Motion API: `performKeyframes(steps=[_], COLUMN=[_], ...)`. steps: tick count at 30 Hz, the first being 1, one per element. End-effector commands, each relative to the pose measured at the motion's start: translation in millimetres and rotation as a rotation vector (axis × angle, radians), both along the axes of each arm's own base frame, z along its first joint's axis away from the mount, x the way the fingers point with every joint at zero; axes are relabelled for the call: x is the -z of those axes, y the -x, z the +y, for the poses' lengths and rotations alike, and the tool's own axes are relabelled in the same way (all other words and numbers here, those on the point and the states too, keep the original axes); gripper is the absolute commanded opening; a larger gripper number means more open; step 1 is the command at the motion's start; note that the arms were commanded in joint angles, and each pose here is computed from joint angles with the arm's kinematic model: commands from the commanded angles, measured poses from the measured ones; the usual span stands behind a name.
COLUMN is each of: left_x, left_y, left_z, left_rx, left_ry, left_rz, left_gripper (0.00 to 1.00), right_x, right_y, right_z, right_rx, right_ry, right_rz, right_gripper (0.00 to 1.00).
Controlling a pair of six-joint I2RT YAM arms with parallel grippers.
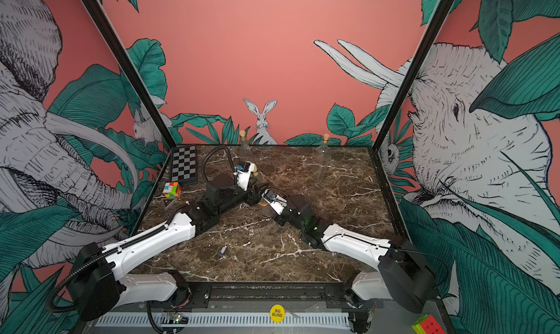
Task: Remove the label from the bottle
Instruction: Tear open the label from the bottle.
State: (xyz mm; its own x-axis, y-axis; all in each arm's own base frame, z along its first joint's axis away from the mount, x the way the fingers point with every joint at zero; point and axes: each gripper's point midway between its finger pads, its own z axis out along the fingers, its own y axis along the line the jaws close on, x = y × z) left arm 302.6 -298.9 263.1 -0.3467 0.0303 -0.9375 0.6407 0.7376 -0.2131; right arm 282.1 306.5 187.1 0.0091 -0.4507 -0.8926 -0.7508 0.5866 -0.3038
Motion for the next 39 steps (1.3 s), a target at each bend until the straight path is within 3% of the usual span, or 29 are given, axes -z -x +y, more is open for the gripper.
performKeyframes(steps=[1,39], left_x=[-52,-29], left_y=[15,-10], left_z=[-22,2], left_rx=[0.08,-0.141], left_ry=[0.161,0.148], left_rz=[-0.052,0.031], left_gripper=[0.0,0.0], right_x=[-34,-37], right_y=[-3,-4], right_z=[8,1], right_rx=[-0.008,0.024], right_ry=[-0.112,-0.148], right_rz=[-0.07,-0.073], right_gripper=[0.0,0.0])
